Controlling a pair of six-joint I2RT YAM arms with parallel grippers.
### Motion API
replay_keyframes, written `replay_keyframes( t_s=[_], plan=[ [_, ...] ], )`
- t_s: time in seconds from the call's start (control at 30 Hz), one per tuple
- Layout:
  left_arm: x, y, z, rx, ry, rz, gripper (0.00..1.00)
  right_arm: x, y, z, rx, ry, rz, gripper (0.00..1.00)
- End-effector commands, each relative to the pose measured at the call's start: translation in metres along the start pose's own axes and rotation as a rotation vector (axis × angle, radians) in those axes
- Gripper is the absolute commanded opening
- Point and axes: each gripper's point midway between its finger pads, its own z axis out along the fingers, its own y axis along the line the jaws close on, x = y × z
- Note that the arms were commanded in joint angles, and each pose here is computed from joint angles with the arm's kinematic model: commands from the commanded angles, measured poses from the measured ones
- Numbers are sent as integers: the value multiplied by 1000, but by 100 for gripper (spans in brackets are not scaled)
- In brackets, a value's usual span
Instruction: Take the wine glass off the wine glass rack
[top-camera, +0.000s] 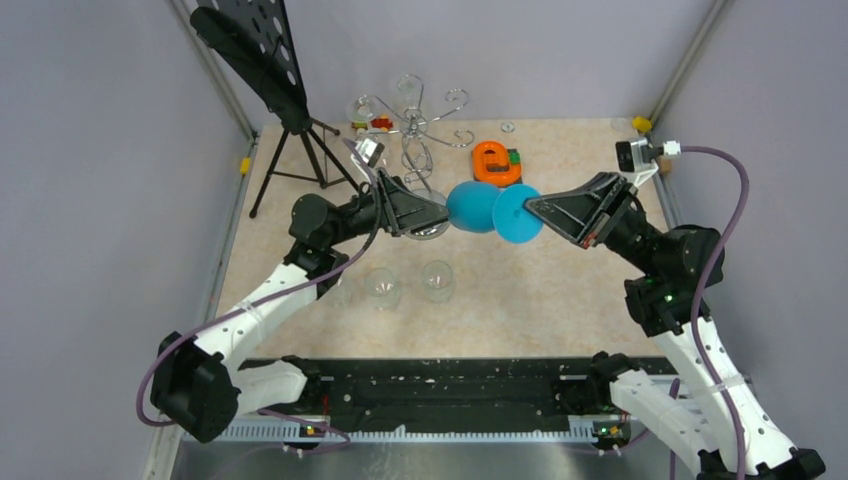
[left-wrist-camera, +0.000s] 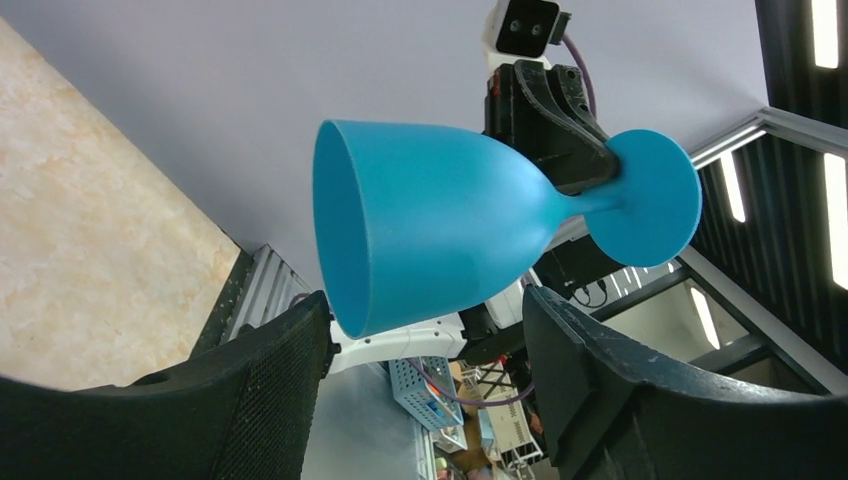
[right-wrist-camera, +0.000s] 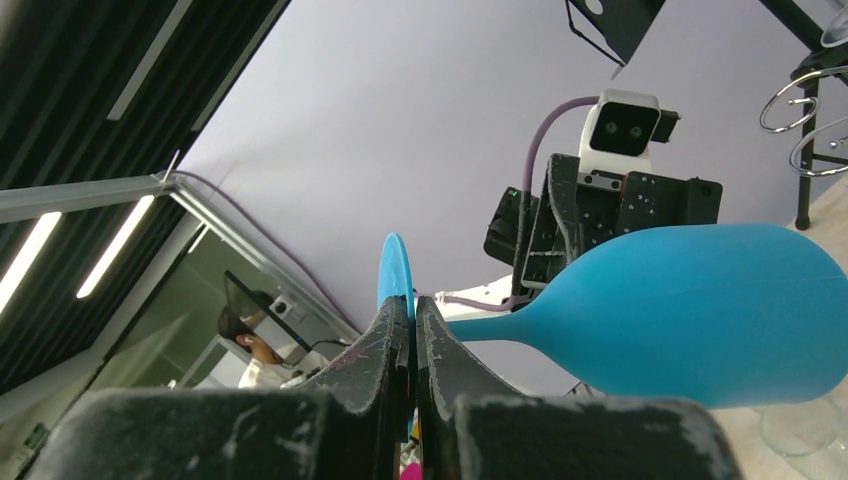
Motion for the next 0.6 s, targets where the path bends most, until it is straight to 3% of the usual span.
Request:
replay_keyframes(
  t_s=[0.0, 0.1, 0.37, 0.57],
  plan=[
    [-2, -40, 3, 121, 31, 101, 75, -1, 11, -1, -58, -4, -7, 0],
    [0, -56, 2, 200, 49, 99, 68, 1, 3, 1, -53, 2, 20, 0],
    [8, -73, -5, 265, 89, 131, 29, -1, -15, 4, -27, -10, 41, 0],
    [10, -83, -10, 287, 71, 186, 17, 4, -35, 2, -5, -8, 95, 0]
  ],
)
